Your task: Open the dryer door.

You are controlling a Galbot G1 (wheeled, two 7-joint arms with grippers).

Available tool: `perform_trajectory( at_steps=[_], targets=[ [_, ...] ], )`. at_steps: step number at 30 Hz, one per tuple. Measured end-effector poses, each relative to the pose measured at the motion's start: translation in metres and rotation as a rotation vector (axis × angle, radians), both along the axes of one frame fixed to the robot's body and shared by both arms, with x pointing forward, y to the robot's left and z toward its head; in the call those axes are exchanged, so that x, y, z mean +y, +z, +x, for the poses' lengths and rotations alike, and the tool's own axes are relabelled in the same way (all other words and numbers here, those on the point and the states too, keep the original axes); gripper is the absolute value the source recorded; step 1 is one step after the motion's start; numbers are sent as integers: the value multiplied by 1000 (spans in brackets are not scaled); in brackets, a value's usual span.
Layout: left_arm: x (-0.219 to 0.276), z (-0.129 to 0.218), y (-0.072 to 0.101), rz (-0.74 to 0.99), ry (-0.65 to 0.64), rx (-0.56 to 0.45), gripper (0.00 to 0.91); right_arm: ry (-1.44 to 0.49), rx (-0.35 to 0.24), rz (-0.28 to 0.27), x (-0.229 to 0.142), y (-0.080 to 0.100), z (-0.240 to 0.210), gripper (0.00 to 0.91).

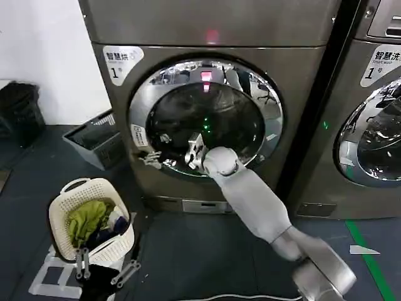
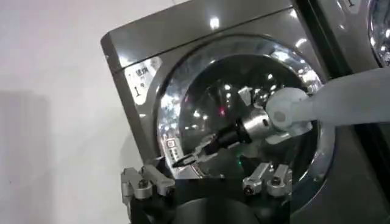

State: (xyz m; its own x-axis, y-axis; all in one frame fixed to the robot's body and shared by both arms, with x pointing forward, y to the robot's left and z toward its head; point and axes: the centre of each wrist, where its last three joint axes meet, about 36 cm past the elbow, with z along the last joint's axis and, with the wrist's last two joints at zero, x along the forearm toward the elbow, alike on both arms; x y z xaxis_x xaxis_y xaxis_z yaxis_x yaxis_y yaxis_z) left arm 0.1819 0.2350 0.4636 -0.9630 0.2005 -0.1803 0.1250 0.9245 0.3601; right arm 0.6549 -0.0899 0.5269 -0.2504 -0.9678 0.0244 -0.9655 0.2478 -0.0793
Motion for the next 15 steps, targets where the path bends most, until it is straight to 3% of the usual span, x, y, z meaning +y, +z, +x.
perform_trajectory(
  at_steps=[15],
  targets=[
    [38, 16, 2, -41, 47, 6, 907, 262, 26, 61, -49, -10, -19, 907]
  ],
)
